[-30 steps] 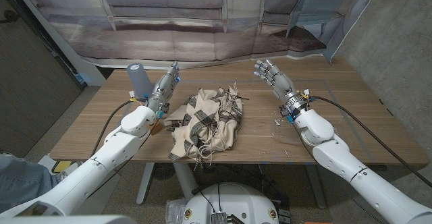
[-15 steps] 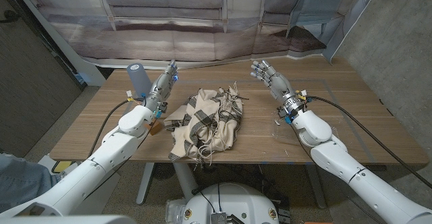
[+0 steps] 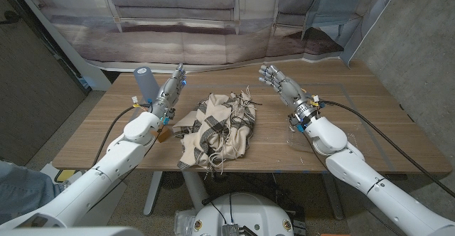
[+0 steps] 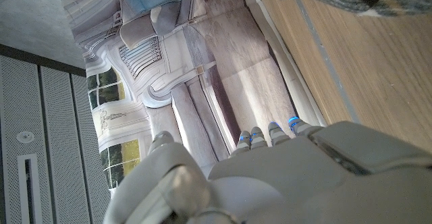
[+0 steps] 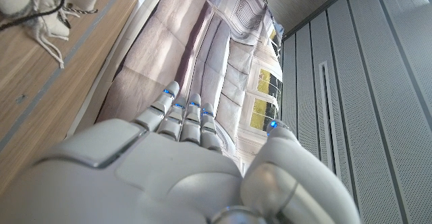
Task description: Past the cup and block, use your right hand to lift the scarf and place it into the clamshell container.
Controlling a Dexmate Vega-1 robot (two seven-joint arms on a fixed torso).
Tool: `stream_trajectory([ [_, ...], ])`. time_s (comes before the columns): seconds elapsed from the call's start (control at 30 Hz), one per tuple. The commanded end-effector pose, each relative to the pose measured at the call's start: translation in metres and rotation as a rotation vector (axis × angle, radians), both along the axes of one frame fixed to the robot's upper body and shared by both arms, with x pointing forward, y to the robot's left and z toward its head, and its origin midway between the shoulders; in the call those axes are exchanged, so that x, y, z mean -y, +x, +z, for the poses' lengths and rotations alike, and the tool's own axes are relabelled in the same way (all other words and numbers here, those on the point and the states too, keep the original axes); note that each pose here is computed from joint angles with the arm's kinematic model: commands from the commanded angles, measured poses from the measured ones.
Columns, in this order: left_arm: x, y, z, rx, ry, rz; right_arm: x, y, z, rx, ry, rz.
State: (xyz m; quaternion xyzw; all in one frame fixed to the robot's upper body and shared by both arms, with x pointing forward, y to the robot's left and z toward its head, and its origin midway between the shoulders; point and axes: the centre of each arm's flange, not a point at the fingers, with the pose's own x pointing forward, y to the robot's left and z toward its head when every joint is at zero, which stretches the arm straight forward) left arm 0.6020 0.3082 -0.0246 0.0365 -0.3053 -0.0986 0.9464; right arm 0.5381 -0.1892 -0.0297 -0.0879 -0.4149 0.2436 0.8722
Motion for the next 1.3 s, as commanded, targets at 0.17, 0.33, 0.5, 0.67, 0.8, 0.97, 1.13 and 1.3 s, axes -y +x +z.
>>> stream_trajectory([
  [0.17,-0.005,-0.008,0.003,0.013,0.007,0.009,-0.017,-0.011,0.001,0.027,-0.049,0.022],
  [0.33,-0.005,-0.01,0.007,0.016,0.026,0.015,-0.019,-0.016,0.001,0.043,-0.067,0.015],
  [0.5,-0.005,-0.012,0.01,0.032,0.013,0.014,-0.02,-0.021,0.002,0.061,-0.086,-0.006],
  [0.67,-0.005,-0.014,0.01,0.042,0.004,0.011,-0.022,-0.023,0.003,0.072,-0.104,-0.013],
  [0.8,-0.005,-0.015,0.007,0.034,0.006,0.013,-0.025,-0.023,0.002,0.08,-0.11,-0.015],
  [0.97,-0.005,-0.016,0.005,0.032,0.014,0.015,-0.027,-0.024,0.0,0.092,-0.118,-0.03],
  [1.13,-0.006,-0.016,0.005,0.04,0.004,0.015,-0.029,-0.028,0.0,0.119,-0.145,-0.062],
  [1.3,-0.004,-0.017,0.005,0.045,0.005,0.012,-0.031,-0.03,0.0,0.125,-0.155,-0.065],
])
